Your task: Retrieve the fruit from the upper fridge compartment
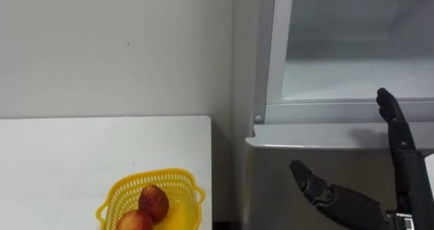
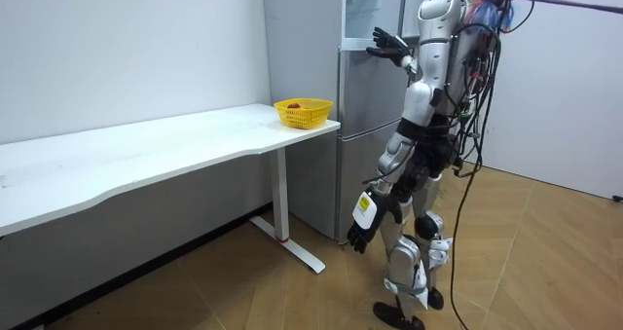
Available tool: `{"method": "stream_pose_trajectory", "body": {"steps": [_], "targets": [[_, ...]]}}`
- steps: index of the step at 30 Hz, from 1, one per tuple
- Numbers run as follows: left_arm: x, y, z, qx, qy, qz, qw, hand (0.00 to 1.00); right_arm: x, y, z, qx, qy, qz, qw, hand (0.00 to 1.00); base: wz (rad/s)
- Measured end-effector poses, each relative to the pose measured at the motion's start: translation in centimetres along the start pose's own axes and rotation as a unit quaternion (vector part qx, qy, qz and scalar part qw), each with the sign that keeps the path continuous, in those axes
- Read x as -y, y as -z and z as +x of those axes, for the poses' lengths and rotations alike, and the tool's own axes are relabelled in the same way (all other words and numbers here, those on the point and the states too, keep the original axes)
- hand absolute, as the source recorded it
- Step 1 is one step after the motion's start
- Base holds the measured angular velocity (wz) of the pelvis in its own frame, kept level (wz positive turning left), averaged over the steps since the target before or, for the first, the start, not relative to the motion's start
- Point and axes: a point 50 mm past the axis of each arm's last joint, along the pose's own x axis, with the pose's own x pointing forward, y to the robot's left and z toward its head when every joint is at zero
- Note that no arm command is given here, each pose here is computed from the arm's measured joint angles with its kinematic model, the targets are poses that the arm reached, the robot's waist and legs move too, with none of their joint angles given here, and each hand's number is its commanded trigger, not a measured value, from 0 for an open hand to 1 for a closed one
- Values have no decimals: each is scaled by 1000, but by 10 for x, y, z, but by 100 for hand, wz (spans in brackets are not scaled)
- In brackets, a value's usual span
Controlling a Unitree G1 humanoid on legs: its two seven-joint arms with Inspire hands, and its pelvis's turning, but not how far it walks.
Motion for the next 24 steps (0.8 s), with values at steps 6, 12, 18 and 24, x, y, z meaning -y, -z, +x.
{"method": "stream_pose_trajectory", "body": {"steps": [6,12,18,24], "targets": [[2,0,0,-4,3,-11,1000,0,0,17,-16,-21,-16,-31,999,0,0],[5,7,-2,-12,-5,-10,1000,0,-2,29,-24,-35,-25,-45,998,0,1],[7,8,-2,-16,-5,-15,1000,0,2,78,-88,-230,-60,-94,967,0,-8],[11,10,-3,-17,0,-18,1000,0,15,86,-97,-269,-33,-106,957,0,-20]]}}
